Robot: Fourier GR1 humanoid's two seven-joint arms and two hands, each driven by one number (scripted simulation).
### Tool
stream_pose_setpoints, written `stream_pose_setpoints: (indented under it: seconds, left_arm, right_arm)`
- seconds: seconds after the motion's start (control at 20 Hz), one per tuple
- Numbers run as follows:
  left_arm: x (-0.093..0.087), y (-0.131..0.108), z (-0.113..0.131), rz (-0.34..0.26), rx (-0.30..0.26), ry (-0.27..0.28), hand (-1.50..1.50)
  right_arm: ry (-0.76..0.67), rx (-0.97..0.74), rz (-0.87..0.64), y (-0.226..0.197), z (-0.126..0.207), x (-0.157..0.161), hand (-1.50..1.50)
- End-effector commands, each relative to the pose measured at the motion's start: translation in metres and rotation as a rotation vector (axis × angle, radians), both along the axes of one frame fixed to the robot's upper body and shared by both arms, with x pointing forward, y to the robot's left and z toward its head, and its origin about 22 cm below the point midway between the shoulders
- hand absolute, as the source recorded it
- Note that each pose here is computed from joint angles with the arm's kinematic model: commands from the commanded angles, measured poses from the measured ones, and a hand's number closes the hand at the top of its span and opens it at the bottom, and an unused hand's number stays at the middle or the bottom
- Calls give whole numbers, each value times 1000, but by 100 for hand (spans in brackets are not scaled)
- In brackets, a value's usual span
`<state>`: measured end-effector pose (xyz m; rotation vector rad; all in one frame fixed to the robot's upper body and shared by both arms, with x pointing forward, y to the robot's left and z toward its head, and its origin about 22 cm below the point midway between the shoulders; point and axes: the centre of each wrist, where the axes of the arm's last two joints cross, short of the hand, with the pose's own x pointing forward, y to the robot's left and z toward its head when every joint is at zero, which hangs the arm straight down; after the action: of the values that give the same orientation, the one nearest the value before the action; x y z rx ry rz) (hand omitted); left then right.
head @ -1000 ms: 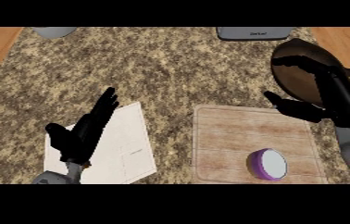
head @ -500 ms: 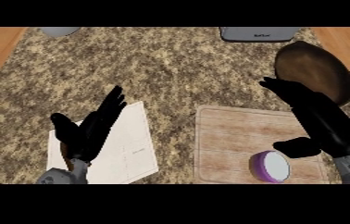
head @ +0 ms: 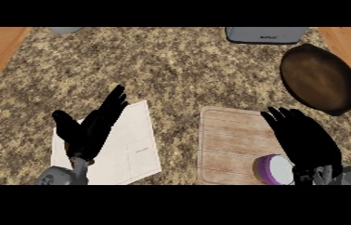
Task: Pick the can from the cutting board and place it in the pan
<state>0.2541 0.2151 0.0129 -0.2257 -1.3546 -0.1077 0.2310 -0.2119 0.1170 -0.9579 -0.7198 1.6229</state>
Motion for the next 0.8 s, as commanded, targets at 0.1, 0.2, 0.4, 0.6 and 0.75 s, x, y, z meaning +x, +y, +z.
stream_pose_setpoints:
  seconds: [0.1,0.2,0.4,0.6,0.75]
  left_arm:
    - [5,6,4,8,-15,-9,0]
    - [-3,-2,-2,17,9,-11,0]
    - [-1,-3,0,7,-24,-2,0]
    - [-9,7,-9,17,-8,11,0]
    - [-6,-1,-3,8,-20,11,0]
  right_arm:
    - [162,-248,-43,40,-8,-4,-150]
    - [195,-269,-59,56,-27,-14,-150]
    - [217,-228,-103,78,-34,-18,-150]
    - [169,-257,-143,88,-35,-8,-150]
    - [165,-289,-134,93,-45,-19,-150]
